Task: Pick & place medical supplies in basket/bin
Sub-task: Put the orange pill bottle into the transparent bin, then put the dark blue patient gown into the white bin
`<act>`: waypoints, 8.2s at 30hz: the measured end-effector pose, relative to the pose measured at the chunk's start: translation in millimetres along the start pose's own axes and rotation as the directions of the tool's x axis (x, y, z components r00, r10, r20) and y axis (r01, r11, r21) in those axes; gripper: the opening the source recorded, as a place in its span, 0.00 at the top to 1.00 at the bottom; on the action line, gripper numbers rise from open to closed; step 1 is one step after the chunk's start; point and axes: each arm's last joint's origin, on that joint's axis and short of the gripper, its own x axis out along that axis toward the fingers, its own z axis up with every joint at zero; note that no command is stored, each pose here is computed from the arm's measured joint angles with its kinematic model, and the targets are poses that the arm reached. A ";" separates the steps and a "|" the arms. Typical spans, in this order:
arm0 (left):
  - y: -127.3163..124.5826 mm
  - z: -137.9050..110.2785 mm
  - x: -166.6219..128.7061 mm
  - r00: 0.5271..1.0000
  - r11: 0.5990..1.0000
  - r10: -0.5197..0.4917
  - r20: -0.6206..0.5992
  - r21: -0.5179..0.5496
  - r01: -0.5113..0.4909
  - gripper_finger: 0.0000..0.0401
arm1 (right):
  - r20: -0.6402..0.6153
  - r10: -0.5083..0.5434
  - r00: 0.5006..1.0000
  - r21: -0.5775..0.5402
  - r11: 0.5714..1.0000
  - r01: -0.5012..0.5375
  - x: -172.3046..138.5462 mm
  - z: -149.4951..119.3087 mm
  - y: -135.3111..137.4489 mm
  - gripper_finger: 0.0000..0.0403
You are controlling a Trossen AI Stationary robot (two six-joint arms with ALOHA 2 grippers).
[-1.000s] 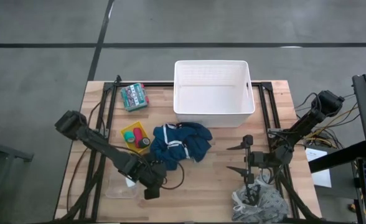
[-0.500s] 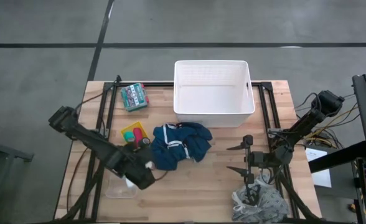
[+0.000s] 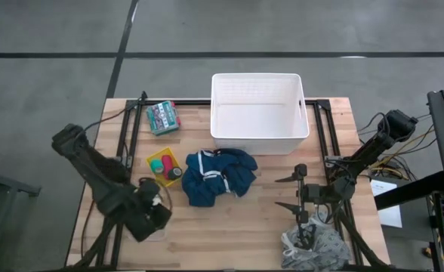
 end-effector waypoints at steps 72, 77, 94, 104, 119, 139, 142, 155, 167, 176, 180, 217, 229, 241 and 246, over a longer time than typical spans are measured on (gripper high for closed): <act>54.3 -80.1 46.0 0.969 0.952 -0.196 -0.150 -0.267 0.151 0.21 | 0.000 0.000 1.000 -0.001 1.000 0.000 0.0 0.0 0.0 0.19; 57.8 -72.0 34.6 0.953 0.926 -0.258 -0.156 -0.320 0.198 0.21 | 0.000 0.000 1.000 0.000 1.000 0.000 0.0 0.0 0.0 0.19; 46.4 -39.5 24.7 0.950 0.930 -0.307 -0.048 -0.227 0.289 0.18 | 0.000 0.000 1.000 0.001 1.000 0.000 0.0 0.0 0.0 0.19; 29.4 -7.6 16.2 0.929 0.935 -0.351 0.113 -0.014 0.355 0.15 | 0.000 0.000 1.000 0.001 1.000 0.000 0.0 0.0 0.0 0.19; -2.7 12.8 17.8 0.753 0.887 -0.446 0.484 0.353 0.299 0.15 | 0.000 0.000 1.000 0.001 1.000 0.000 0.0 0.0 0.0 0.19; -56.0 70.5 74.2 0.778 0.806 -0.460 0.429 0.569 0.163 0.16 | 0.000 0.000 1.000 0.001 1.000 0.000 0.0 -0.1 0.0 0.19; -55.7 74.0 77.2 0.778 0.773 -0.441 0.448 0.630 0.075 0.16 | 0.000 0.000 1.000 -0.001 1.000 0.000 0.0 -0.1 -0.1 0.19; -67.1 64.4 65.2 0.699 0.645 -0.551 0.456 0.764 0.010 0.15 | 0.000 0.000 1.000 -0.001 1.000 0.000 0.0 0.0 0.0 0.19; -66.3 64.0 65.9 0.705 0.644 -0.543 0.457 0.765 0.000 0.02 | 0.000 0.000 1.000 0.001 1.000 0.000 0.0 0.0 0.0 0.19; -61.8 62.5 69.8 0.747 0.619 -0.509 0.426 0.785 -0.026 0.01 | 0.000 0.000 1.000 0.001 1.000 0.000 0.0 0.0 0.0 0.19; -61.5 60.7 69.5 0.764 0.609 -0.516 0.388 0.793 0.008 0.03 | 0.000 0.000 1.000 -0.001 1.000 0.000 -0.1 -0.1 0.0 0.19; -168.9 50.1 92.0 0.772 0.609 -0.264 0.578 0.720 -0.331 0.05 | -0.002 0.001 1.000 -0.003 1.000 -0.001 -0.1 -0.3 0.0 0.19; -171.0 54.4 149.6 0.798 0.424 -0.136 0.587 0.763 -0.488 0.05 | -0.003 0.001 1.000 -0.002 1.000 -0.001 -0.1 -0.4 0.0 0.19; -160.7 88.9 178.9 0.814 0.414 -0.002 0.581 0.741 -0.528 0.05 | -0.003 0.001 1.000 -0.002 1.000 -0.001 -0.1 -0.5 0.1 0.19; -154.4 95.7 184.5 0.850 0.444 0.030 0.525 0.755 -0.482 0.05 | -0.005 0.001 1.000 -0.006 1.000 -0.001 -0.1 -0.8 0.1 0.19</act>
